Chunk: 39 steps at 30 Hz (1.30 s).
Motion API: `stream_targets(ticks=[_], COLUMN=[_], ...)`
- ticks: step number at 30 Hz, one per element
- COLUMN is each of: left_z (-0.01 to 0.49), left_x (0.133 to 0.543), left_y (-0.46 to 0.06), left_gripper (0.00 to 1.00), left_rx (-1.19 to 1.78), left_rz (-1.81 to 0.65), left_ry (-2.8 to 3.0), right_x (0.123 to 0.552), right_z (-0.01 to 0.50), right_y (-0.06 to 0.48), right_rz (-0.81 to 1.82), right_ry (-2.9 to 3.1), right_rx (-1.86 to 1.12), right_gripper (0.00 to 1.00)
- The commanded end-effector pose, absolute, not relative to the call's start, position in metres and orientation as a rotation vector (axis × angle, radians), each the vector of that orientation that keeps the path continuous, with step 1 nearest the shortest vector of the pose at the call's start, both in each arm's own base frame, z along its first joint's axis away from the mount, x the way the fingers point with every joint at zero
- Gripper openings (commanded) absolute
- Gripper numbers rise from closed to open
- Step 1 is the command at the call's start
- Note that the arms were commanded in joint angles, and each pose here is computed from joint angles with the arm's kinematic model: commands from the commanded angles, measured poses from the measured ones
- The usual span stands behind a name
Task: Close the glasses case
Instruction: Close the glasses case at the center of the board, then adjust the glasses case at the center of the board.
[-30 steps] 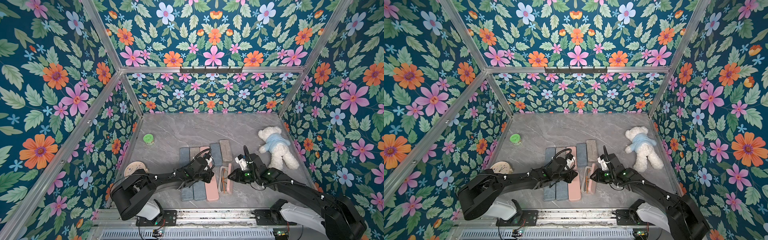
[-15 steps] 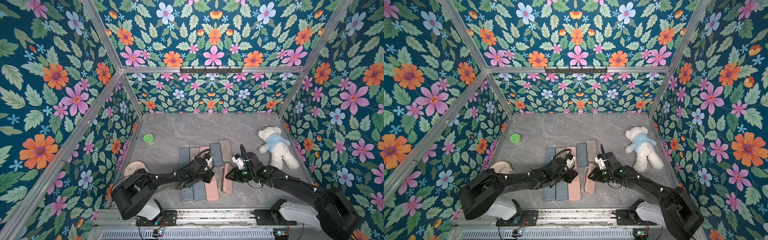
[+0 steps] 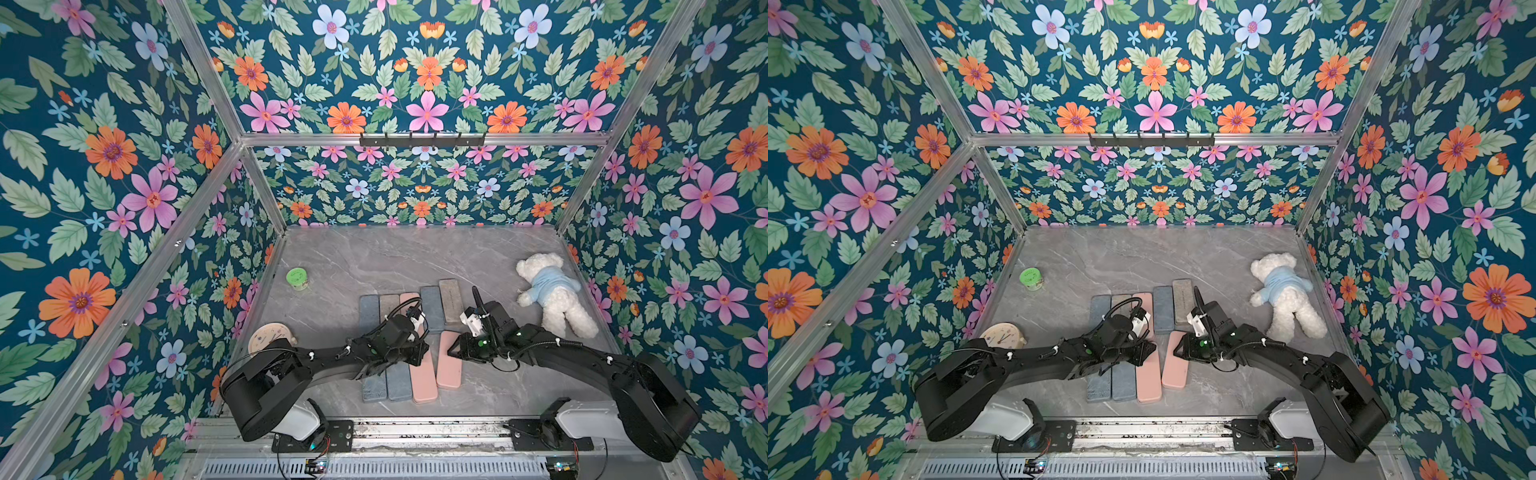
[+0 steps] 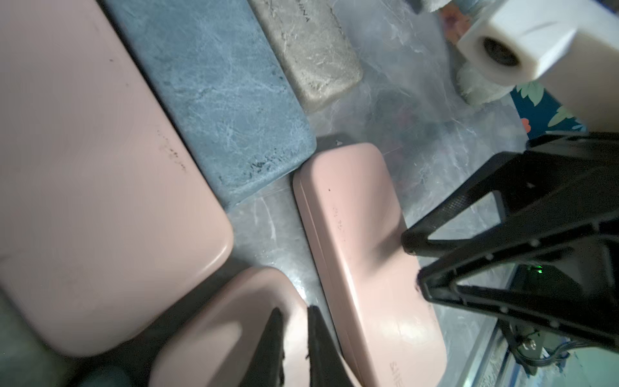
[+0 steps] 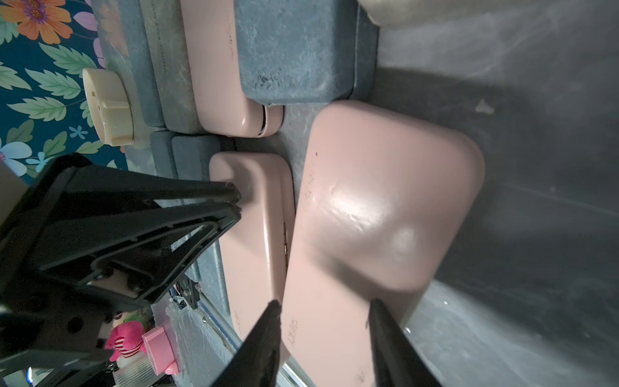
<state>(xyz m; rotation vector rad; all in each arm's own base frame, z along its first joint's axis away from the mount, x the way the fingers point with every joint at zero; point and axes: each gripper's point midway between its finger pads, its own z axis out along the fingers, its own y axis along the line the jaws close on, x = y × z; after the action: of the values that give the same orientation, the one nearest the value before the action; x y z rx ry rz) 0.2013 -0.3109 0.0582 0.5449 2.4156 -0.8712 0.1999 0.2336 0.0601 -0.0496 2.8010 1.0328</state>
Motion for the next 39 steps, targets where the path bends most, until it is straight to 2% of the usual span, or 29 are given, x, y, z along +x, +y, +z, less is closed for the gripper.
stream_targets(ticks=[1, 3, 6, 14, 21, 26, 30, 39], left_z=[0.070, 0.083, 0.105, 0.131, 0.126, 0.123, 0.120, 0.111], left_x=[0.204, 0.206, 0.210, 0.214, 0.210, 0.208, 0.207, 0.208], left_y=[-0.311, -0.311, -0.310, -0.301, -0.288, -0.281, -0.277, -0.279], left_gripper=[0.18, 0.19, 0.22, 0.41, 0.42, 0.42, 0.42, 0.42], left_rx=[0.525, 0.519, 0.509, 0.484, 0.457, 0.442, 0.435, 0.428], left_rz=[-0.880, -0.888, -0.889, -0.848, -0.822, -0.805, -0.795, -0.793], left_ry=[2.387, 2.359, 2.312, 2.270, 2.281, 2.286, 2.291, 2.306], right_x=[0.203, 0.205, 0.207, 0.225, 0.236, 0.241, 0.239, 0.231], right_z=[0.062, 0.065, 0.067, 0.056, 0.038, 0.033, 0.028, 0.024], right_y=[0.229, 0.223, 0.214, 0.205, 0.217, 0.224, 0.225, 0.236], right_rz=[0.983, 0.942, 0.915, 0.940, 0.949, 0.946, 0.957, 1.062], right_ry=[2.793, 2.783, 2.772, 2.795, 2.839, 2.876, 2.887, 2.866], right_rx=[-0.053, -0.040, -0.002, 0.081, 0.022, -0.073, -0.112, -0.045], right_gripper=[0.50, 0.55, 0.57, 0.58, 0.57, 0.49, 0.47, 0.47])
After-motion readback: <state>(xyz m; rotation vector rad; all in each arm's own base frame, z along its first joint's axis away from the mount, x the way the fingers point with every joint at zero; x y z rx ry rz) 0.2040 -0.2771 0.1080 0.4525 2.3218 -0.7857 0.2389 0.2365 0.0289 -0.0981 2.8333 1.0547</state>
